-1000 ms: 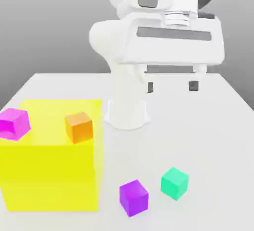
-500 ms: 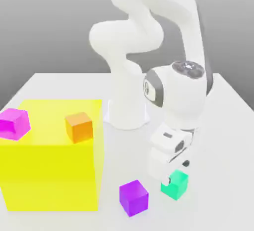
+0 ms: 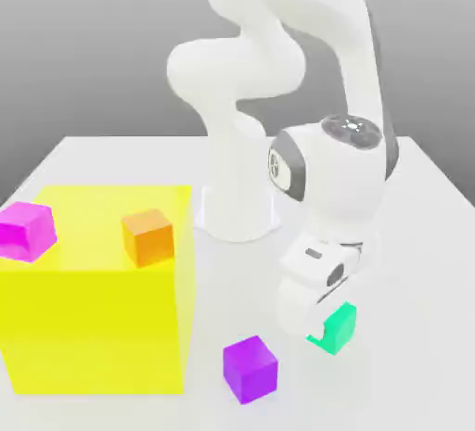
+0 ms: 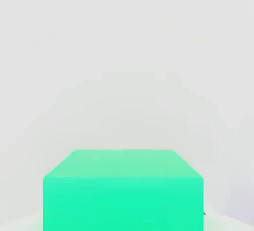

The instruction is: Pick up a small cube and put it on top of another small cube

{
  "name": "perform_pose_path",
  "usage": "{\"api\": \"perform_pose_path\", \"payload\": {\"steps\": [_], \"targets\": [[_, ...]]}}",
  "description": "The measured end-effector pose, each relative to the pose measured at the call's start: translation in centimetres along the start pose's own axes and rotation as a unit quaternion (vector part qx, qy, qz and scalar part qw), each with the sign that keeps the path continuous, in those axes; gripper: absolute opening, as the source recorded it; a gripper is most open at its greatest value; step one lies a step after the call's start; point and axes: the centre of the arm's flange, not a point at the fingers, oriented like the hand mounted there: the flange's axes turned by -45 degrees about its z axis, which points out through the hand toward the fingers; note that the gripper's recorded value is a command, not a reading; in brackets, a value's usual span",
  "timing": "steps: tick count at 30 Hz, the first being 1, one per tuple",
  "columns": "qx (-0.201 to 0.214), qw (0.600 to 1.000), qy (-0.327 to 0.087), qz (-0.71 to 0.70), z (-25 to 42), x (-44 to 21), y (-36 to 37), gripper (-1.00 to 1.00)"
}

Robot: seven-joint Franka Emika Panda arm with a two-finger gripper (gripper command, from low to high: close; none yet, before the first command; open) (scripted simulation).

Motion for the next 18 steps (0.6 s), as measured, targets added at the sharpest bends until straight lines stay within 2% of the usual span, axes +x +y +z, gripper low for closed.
{"api": "perform_pose_path", "payload": {"steps": [9,18], "targets": [[-0.022,0.99,-0.016,0.138,-11.3,-2.7,10.5,-1.0],[-0.006,0.953,-0.008,0.301,-24.5,-13.1,18.2,-1.0]]}}
